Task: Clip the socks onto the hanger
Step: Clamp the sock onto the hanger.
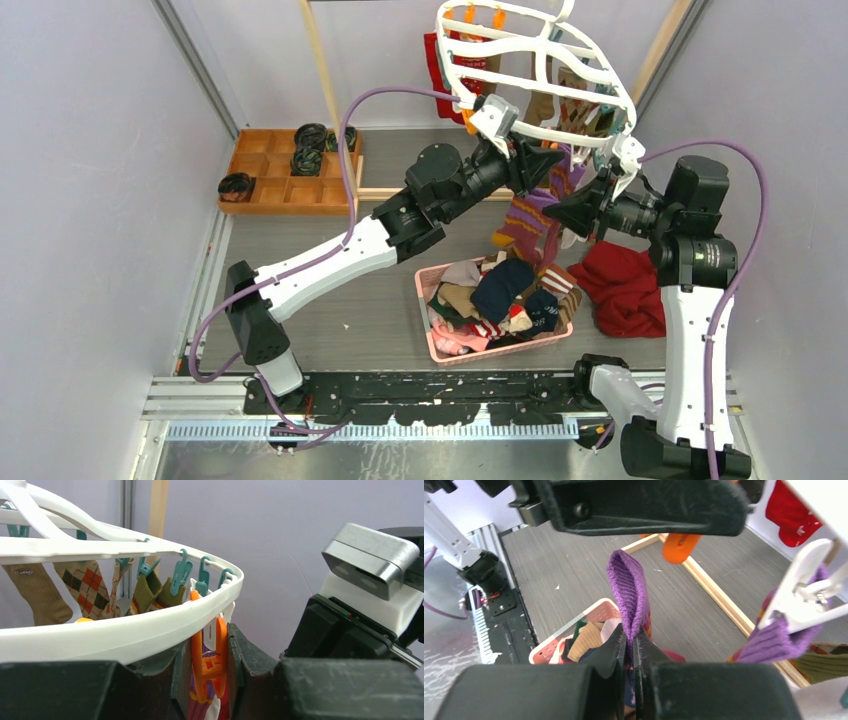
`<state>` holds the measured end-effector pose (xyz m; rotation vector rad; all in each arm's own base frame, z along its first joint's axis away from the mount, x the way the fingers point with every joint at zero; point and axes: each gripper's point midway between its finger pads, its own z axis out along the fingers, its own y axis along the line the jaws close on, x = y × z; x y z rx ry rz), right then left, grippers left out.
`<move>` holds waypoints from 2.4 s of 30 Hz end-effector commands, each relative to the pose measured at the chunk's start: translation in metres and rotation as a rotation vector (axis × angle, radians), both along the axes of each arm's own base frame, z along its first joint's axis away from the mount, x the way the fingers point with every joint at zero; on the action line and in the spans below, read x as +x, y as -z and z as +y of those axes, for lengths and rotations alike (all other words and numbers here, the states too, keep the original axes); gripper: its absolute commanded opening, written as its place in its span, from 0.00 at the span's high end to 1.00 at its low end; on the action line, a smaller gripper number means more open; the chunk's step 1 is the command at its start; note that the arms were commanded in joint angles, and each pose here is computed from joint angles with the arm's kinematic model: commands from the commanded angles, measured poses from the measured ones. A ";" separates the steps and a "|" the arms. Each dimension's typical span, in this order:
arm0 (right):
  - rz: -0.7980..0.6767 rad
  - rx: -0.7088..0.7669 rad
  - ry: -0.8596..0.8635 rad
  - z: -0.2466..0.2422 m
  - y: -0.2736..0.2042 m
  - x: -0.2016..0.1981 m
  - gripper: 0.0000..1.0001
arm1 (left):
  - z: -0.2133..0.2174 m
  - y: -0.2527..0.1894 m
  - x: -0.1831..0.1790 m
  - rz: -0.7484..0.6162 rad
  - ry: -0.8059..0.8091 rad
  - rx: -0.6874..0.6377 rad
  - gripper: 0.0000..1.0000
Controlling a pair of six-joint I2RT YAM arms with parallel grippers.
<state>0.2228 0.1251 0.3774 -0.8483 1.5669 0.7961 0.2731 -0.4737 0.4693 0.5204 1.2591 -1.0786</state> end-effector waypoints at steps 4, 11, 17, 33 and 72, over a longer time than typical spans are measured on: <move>0.003 0.035 -0.148 0.012 -0.011 -0.013 0.98 | 0.026 -0.043 -0.002 -0.027 -0.048 -0.117 0.88; 0.021 0.124 -0.195 0.018 -0.029 -0.003 0.99 | 0.028 -0.044 -0.004 -0.023 -0.041 -0.124 0.88; 0.045 0.159 -0.220 0.020 -0.034 0.004 0.99 | 0.029 -0.045 -0.007 -0.017 -0.021 -0.139 0.88; 0.081 0.163 -0.212 0.017 -0.017 0.022 0.99 | 0.034 -0.046 -0.012 -0.008 0.031 -0.161 0.89; 0.014 0.149 -0.308 0.021 -0.035 0.003 0.99 | 0.029 -0.035 -0.008 -0.022 0.063 -0.110 0.89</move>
